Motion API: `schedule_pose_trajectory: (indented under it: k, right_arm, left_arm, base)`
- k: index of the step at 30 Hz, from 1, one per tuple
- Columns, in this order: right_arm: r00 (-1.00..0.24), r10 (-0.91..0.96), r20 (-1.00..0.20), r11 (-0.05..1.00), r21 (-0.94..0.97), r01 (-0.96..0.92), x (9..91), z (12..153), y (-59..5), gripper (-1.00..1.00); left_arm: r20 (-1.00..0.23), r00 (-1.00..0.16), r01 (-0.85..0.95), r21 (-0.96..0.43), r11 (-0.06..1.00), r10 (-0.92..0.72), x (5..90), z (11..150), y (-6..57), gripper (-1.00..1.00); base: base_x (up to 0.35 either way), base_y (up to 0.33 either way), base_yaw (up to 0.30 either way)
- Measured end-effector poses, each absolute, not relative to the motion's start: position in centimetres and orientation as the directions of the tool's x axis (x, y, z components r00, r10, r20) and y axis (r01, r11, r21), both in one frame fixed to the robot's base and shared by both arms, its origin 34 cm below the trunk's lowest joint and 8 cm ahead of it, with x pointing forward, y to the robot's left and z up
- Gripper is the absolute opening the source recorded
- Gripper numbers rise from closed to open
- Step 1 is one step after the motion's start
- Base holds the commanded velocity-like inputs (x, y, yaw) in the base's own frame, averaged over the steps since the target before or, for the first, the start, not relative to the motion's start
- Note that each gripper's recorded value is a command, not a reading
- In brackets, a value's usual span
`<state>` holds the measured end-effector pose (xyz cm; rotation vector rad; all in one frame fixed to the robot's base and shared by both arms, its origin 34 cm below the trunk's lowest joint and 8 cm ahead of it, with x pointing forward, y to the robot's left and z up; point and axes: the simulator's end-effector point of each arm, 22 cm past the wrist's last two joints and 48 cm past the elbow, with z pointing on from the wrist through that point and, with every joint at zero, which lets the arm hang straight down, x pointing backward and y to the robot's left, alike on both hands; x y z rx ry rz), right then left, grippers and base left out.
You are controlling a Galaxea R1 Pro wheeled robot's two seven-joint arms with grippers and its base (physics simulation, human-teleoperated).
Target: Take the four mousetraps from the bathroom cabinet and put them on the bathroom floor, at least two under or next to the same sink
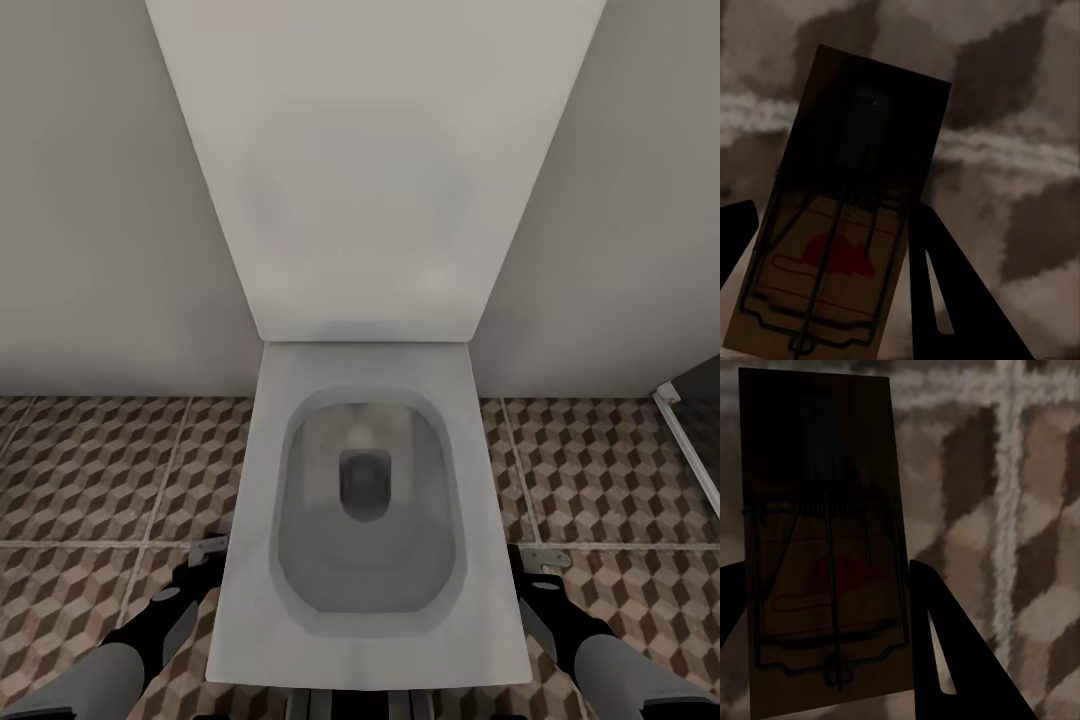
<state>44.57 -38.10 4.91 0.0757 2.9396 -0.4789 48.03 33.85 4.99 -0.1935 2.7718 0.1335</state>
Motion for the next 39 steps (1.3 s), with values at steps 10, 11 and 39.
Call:
schedule_pose_trajectory:
  k: [10,11,39]
  right_arm:
    - [-0.986,0.025,-0.168,0.947,-0.311,0.077,44.6,4.9,-38.1,-1.0]
    - [-0.986,0.025,-0.168,0.947,-0.311,0.077,44.6,4.9,-38.1,-1.0]
    - [-0.977,0.018,-0.211,0.946,-0.313,0.085,44.4,3.8,-38.3,-1.0]
  left_arm:
    - [-0.341,-0.932,-0.153,0.068,0.986,-0.122,47.5,4.8,33.7,-1.0]
    - [-0.34,-0.933,-0.153,0.067,0.986,-0.122,47.4,4.8,33.6,-1.0]
    - [-0.305,-0.945,-0.146,0.069,0.987,-0.119,45.8,3.3,33.4,-1.0]
  base:
    - [0.0,0.0,0.0]
    - [0.0,0.0,0.0]
    - [0.0,0.0,0.0]
